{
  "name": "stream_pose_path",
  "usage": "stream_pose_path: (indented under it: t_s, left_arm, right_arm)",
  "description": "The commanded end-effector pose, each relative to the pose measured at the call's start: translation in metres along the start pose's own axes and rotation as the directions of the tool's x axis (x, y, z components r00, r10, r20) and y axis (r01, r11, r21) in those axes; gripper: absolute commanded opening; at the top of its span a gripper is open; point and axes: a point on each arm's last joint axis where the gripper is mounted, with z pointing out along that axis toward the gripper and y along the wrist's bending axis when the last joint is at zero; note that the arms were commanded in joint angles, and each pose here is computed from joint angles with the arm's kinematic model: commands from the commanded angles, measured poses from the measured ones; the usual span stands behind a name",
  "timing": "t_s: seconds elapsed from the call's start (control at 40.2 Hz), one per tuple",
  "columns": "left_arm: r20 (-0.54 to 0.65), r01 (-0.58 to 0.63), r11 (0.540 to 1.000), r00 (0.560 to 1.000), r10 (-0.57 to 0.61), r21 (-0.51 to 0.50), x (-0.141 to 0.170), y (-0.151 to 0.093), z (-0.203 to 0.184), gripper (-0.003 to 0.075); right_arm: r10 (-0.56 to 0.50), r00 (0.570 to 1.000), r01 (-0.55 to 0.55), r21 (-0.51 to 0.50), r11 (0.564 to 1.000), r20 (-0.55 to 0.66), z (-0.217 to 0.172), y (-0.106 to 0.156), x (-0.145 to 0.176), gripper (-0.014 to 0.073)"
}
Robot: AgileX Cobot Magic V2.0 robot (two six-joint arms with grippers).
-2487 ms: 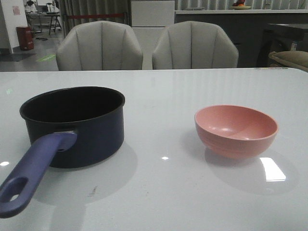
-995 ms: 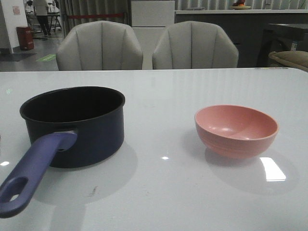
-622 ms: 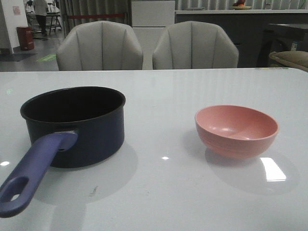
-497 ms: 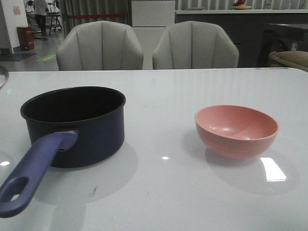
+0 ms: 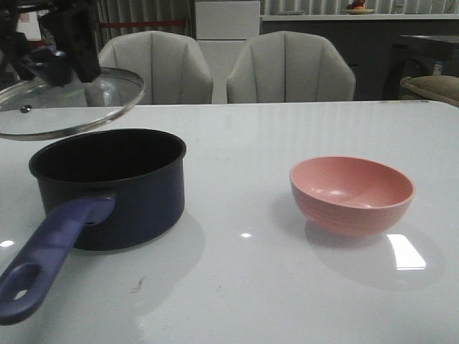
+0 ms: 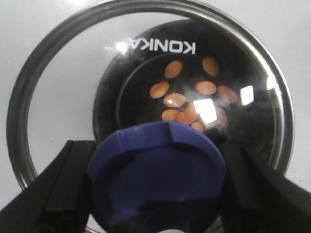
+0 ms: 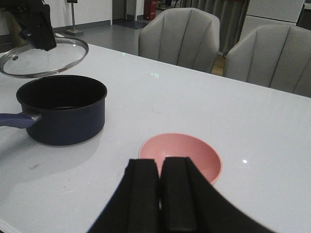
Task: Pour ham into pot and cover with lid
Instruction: 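Bring the glass lid over the pot and lower it on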
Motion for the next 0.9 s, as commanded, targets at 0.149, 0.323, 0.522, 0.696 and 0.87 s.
stream_pose_path:
  t_s: [0.149,0.323,0.522,0.696,0.87]
  left_arm:
    - [0.016,-0.070,0.997,0.997,0.070,0.013,-0.022,-0.026,-0.010,0.0195]
    - [-0.019,-0.068,0.998,0.997,0.069,0.015,-0.028,-0.026,0.002,0.0195]
    - [-0.051,-0.065,0.998,0.997,0.066,0.019,-0.030,-0.027,0.017,0.0195]
    - [-0.076,-0.060,0.998,0.995,0.062,0.027,-0.030,-0.027,0.026,0.0196]
    - [-0.089,-0.062,0.998,0.994,0.063,0.022,-0.029,-0.027,0.029,0.0197]
  right_arm:
    - [0.001,0.996,-0.003,0.029,1.000,0.085,-0.002,-0.003,-0.015,0.0150]
    - [0.001,0.996,-0.003,0.029,1.000,0.085,-0.002,-0.003,-0.015,0.0150]
    - [0.001,0.996,-0.003,0.029,1.000,0.085,-0.002,-0.003,-0.015,0.0150]
    - [0.001,0.996,-0.003,0.029,1.000,0.085,-0.002,-0.003,-0.015,0.0150]
    - [0.001,0.996,-0.003,0.029,1.000,0.085,-0.002,-0.003,-0.015,0.0150]
